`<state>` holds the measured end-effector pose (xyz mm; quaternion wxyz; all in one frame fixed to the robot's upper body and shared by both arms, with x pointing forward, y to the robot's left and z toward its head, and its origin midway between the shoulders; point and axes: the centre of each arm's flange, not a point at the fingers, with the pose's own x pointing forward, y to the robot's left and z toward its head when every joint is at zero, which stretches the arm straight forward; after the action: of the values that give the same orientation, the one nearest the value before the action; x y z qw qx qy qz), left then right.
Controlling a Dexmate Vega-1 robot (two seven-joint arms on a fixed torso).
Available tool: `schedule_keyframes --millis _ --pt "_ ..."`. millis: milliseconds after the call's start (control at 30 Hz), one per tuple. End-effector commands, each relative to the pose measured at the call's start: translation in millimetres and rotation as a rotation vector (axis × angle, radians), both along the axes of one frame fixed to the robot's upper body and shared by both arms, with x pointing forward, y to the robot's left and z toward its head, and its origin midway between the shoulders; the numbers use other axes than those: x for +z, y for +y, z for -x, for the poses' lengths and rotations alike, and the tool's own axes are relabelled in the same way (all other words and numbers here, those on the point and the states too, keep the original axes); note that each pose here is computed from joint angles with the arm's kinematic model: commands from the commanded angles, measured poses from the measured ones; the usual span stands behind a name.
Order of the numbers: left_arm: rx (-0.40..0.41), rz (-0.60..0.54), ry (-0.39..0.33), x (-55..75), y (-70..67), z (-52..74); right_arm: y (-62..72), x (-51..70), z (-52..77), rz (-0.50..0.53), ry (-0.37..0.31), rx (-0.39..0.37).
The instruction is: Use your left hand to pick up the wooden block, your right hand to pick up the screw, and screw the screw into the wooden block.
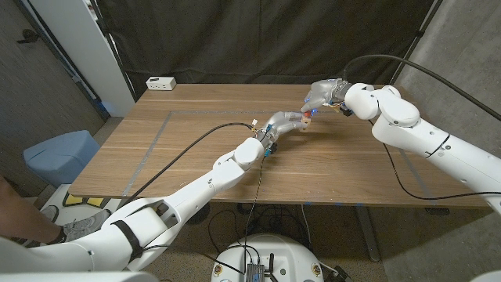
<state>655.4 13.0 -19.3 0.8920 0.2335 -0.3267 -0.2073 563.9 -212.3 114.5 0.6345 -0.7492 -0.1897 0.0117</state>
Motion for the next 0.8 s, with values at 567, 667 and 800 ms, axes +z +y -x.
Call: schedule_keyframes --millis 567,667,800 --pt "-0.007 -0.007 -0.002 0.8 -1.8 -0.5 -2.5 7.7 13.7 -0.017 -0.065 -0.01" --pt "-0.007 -0.006 -0.001 0.3 -1.9 -0.3 -4.0 8.5 15.8 -0.017 -0.066 -0.005" --pt "-0.006 -0.005 0.0 0.0 -1.8 -0.2 -5.6 9.9 18.3 -0.013 -0.059 -0.007"
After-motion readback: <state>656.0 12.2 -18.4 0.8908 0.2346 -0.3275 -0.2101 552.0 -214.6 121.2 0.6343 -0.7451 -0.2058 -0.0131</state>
